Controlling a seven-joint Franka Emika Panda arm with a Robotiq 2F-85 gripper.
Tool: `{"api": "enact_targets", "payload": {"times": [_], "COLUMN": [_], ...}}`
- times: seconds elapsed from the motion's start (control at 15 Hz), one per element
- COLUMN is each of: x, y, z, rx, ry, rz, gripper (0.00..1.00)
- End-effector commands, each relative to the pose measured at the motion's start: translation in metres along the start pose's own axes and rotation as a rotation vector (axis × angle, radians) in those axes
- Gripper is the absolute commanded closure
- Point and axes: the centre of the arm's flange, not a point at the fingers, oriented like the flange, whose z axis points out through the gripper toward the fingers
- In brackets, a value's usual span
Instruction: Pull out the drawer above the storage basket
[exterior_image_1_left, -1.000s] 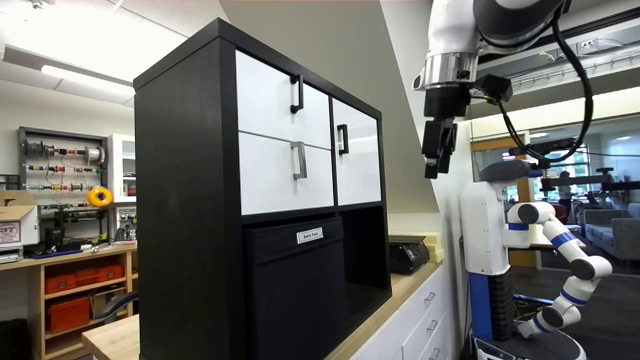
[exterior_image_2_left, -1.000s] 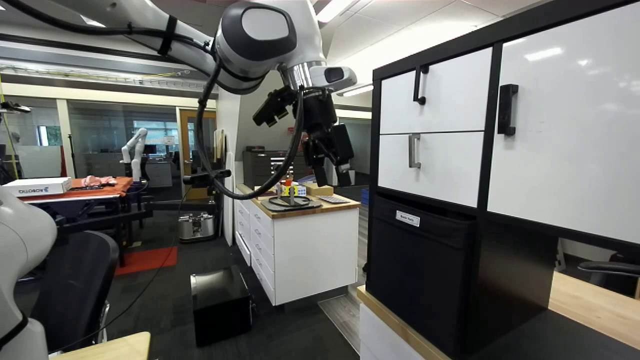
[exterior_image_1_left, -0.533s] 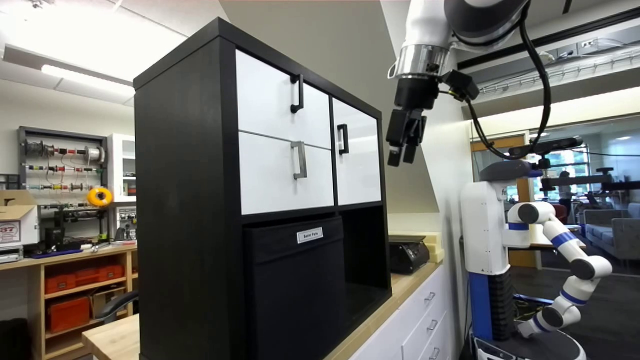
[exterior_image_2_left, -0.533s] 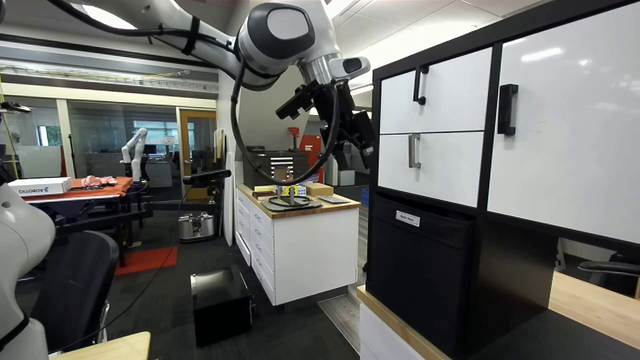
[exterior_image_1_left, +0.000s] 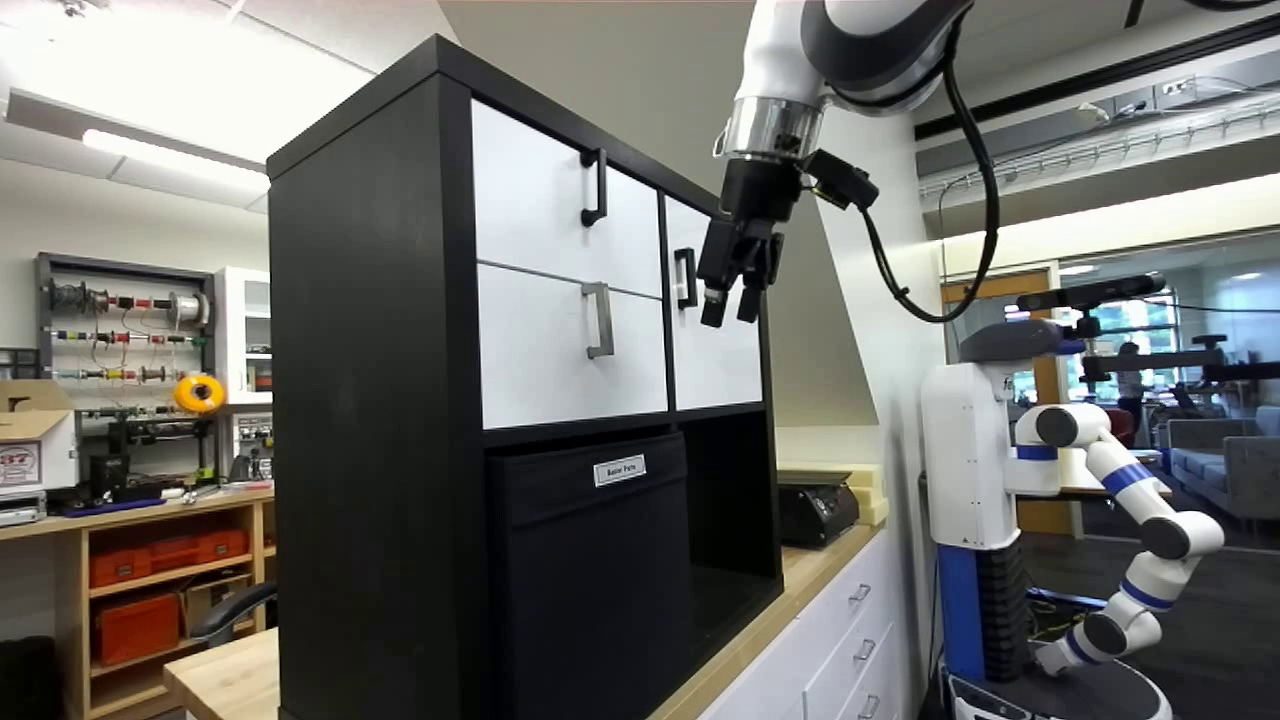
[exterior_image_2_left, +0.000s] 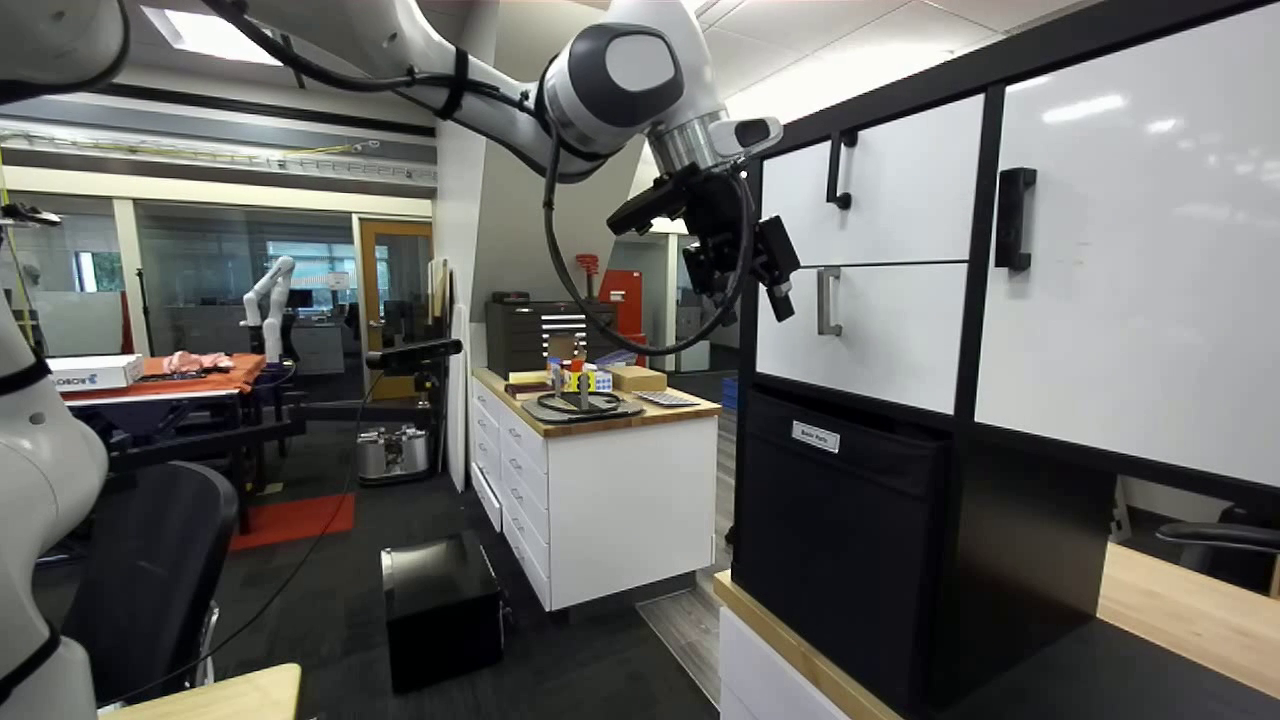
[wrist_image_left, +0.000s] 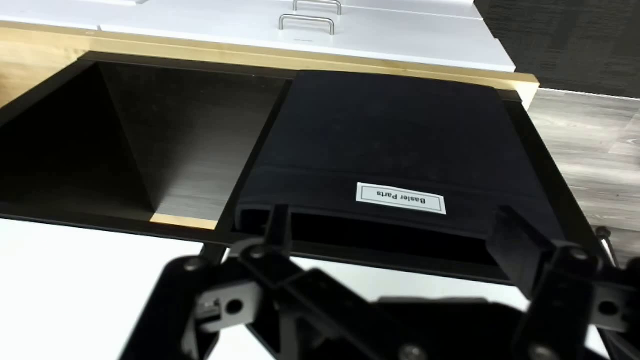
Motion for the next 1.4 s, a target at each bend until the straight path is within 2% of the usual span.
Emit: {"api": "enact_targets", "payload": {"times": [0.0, 0.6, 1.0, 1.33], "x": [0.036, 0.07, 0.081, 0.093], "y": [0.001, -0.002, -0.009, -0.018], "z": [0.004, 0.014, 0.022, 0.022], "rx": [0.036, 0.108, 0.138, 0.13], "ry": [0.038, 0.199, 0.263, 0.308], "rz": [0.004, 0.055, 0.067, 0.044], "gripper": [0.0, 0.0, 0.0, 0.0]}}
